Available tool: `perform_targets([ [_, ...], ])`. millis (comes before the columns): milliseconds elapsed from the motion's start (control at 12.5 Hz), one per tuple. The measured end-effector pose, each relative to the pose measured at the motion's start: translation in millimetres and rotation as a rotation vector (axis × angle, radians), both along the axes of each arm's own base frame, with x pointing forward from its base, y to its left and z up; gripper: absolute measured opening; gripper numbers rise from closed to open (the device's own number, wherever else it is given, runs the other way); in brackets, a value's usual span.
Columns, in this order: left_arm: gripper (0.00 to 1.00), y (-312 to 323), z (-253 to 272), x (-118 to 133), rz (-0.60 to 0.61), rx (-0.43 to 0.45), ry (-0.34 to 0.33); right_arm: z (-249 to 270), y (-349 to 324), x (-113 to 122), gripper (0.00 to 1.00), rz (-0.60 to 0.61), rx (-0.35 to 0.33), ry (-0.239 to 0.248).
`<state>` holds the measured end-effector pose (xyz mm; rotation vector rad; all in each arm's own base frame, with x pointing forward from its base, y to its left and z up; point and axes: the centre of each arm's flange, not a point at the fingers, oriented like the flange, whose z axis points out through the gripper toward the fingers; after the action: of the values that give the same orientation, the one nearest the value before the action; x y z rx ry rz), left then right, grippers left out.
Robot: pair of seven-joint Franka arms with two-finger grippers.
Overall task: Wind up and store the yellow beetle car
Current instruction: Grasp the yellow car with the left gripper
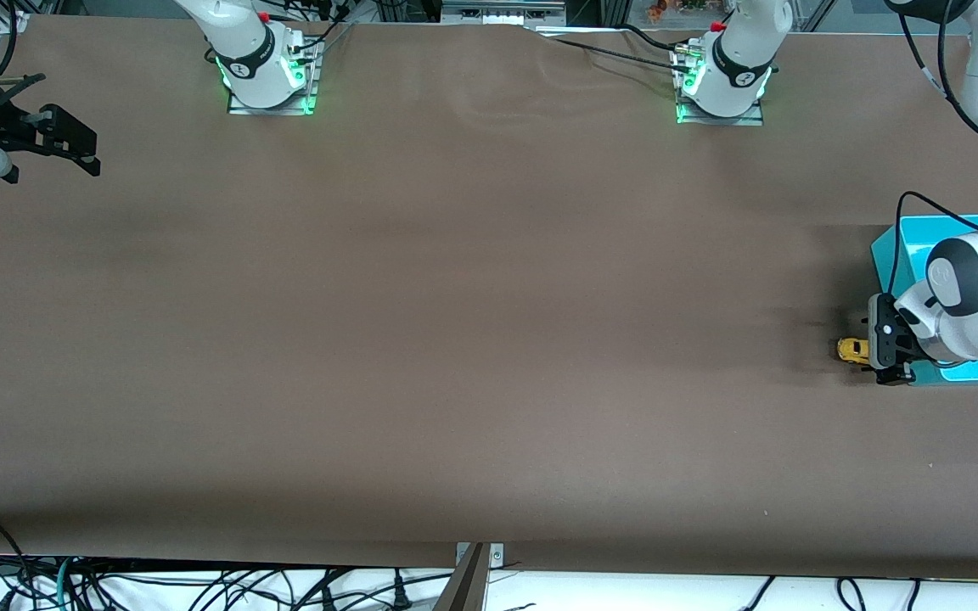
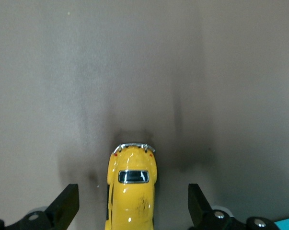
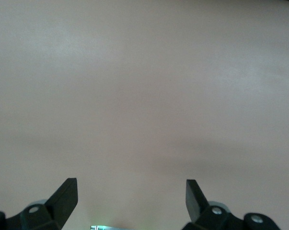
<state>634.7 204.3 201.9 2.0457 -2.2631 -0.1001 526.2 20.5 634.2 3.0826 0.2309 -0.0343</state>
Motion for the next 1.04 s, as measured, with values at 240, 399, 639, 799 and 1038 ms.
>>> perform_targets([
  [240, 1.00, 15.5, -14.0, -3.0, -0.017, 0.001, -0.024, 0.0, -0.1, 0.0, 1.00, 0.000, 0.000, 0.000],
  [399, 1.00, 18.3, -24.4, -4.6, -0.025, -0.002, -0.025, 0.1, -0.1, 0.0, 1.00, 0.000, -0.001, 0.000],
  [639, 0.94, 15.2, -29.8, -4.2, -0.069, -0.011, -0.024, 0.1, -0.3, 0.0, 1.00, 0.000, -0.002, 0.000],
  [799, 0.72, 14.6, -29.0, -3.4, -0.080, -0.012, -0.027, 0.1, -0.3, 0.0, 1.00, 0.000, -0.002, 0.000],
  [1038, 0.49, 14.4, -25.9, -1.2, -0.086, -0.011, -0.033, 0.1, -0.3, 0.0, 1.00, 0.000, -0.002, 0.000],
])
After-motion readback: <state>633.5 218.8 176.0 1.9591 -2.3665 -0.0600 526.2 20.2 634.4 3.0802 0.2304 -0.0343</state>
